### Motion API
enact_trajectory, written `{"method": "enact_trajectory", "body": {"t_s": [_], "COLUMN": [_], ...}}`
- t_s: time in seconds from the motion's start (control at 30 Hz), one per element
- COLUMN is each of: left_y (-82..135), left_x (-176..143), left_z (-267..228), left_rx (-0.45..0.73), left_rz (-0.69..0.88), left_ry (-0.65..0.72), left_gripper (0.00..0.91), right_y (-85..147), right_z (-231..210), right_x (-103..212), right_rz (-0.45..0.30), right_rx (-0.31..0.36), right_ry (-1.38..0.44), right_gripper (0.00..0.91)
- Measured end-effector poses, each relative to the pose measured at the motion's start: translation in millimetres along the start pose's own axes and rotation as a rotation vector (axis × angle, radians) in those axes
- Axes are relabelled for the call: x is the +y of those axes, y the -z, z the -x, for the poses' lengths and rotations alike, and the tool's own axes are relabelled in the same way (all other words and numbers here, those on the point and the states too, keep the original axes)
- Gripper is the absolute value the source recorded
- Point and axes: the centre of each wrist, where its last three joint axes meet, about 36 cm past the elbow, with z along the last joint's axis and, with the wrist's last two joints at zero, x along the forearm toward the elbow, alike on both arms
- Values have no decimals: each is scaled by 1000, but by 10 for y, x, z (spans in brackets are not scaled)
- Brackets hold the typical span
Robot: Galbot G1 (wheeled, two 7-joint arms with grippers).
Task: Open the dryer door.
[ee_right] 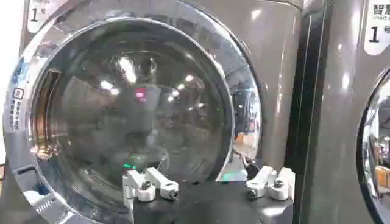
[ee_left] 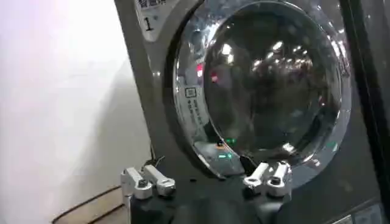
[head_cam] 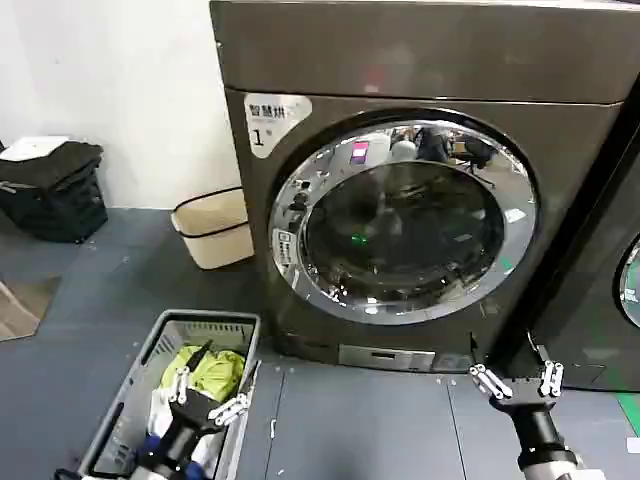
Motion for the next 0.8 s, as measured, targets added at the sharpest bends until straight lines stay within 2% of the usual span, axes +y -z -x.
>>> {"method": "enact_trajectory", "body": {"t_s": [0.47, 0.8], "left_y": [112, 182], "left_x": [47, 17], "left_z": [-115, -191], "left_rx": [-7, -20], "left_rz": [15, 27], "left_ry": [-9, -19], "left_gripper": [907, 907], "right_y": [-118, -128], "right_z": [514, 1120], "right_x": [-135, -292], "right_rz": [32, 19], "right_rx": [-16, -78], "right_ry": [139, 313], "right_gripper": [907, 907]}}
